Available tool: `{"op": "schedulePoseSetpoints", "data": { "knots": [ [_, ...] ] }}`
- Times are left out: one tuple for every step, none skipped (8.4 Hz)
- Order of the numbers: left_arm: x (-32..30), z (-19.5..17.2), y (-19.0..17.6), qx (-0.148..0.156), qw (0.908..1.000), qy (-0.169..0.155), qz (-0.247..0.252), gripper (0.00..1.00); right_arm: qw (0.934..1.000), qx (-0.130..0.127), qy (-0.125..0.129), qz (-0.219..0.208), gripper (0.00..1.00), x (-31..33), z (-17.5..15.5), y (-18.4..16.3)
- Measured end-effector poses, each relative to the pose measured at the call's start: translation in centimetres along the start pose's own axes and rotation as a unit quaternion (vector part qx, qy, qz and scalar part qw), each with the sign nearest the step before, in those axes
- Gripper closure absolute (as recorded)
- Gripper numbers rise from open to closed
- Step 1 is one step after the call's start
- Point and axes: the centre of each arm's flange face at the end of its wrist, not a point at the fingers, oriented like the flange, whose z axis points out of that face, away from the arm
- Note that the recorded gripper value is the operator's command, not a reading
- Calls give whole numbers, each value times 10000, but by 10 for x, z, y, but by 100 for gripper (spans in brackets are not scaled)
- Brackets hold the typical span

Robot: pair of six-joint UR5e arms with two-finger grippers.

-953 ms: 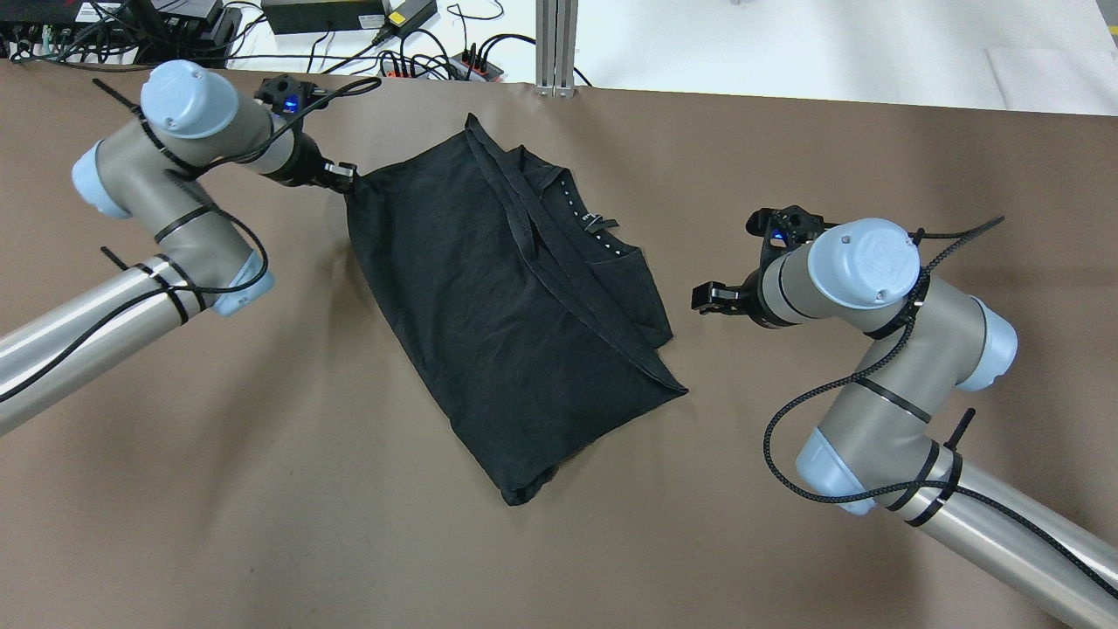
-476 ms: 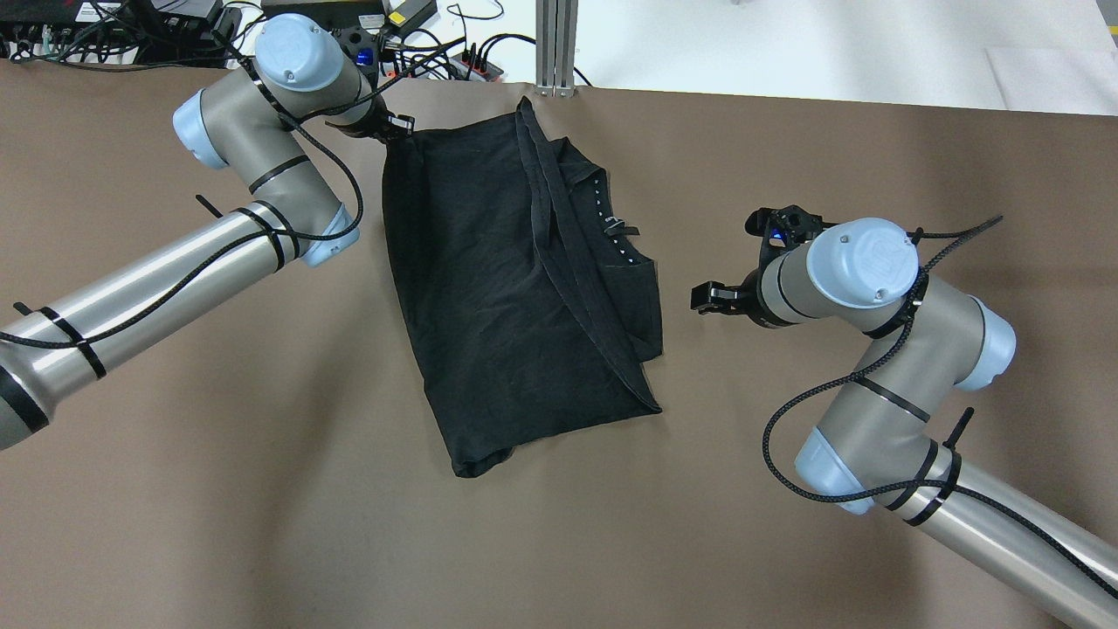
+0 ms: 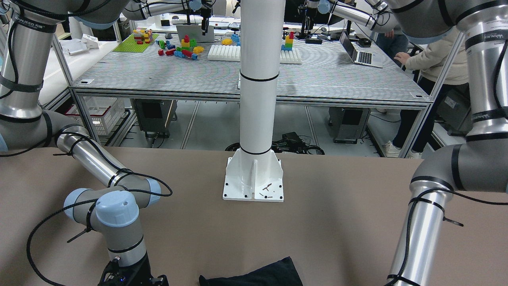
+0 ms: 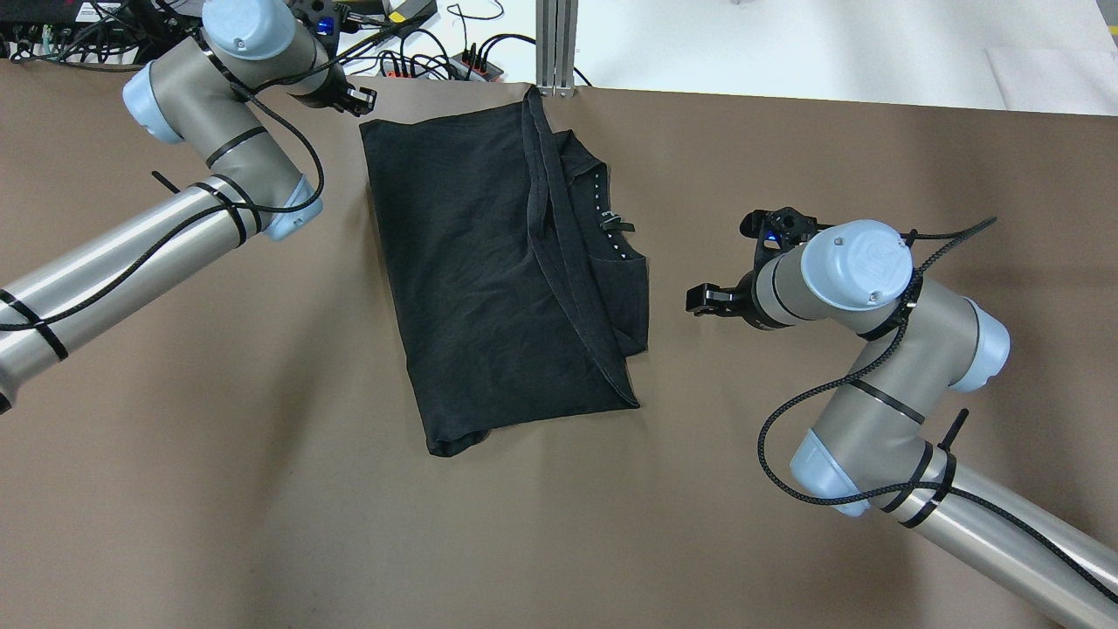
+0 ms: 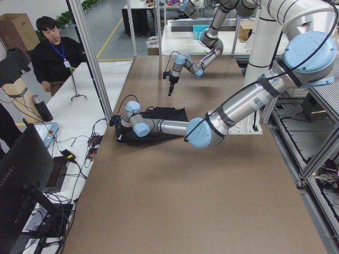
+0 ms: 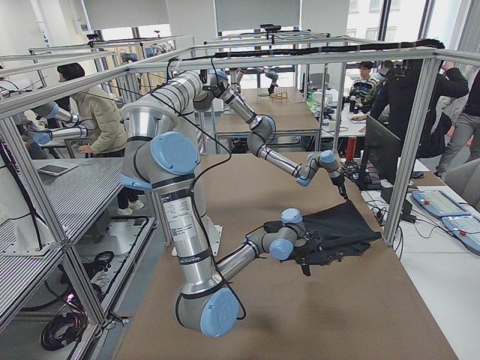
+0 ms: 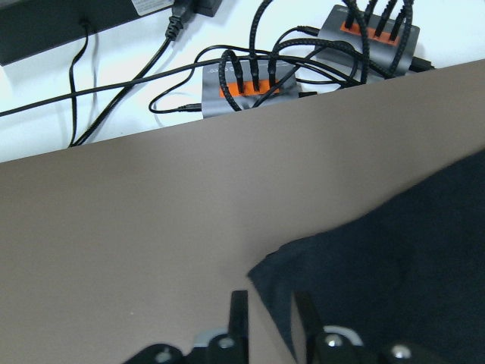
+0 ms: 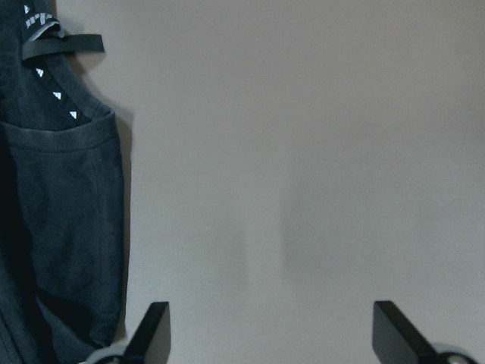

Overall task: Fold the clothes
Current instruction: 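Pull the shirt edge with the left gripper toward the collar side, then move the right gripper to the shirt's lower corner nearest it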

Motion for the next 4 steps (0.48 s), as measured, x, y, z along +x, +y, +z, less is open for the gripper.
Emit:
{"op": "schedulePoseSetpoints", "data": {
  "knots": [
    [-10,-7,-1,57,10000,15,9,31,10000,-3,-18,23,8,-4,0,2],
    [-16,-11,-1,73,10000,43,8,31,9999,17,-24,129,8,-8,2,5],
    [-20,-13,2,78,9999,75,10,31,9990,59,-61,430,8,-14,3,9],
    [-24,-13,11,76,9999,103,20,31,9962,85,-166,856,9,-26,4,15]
  ]
}}
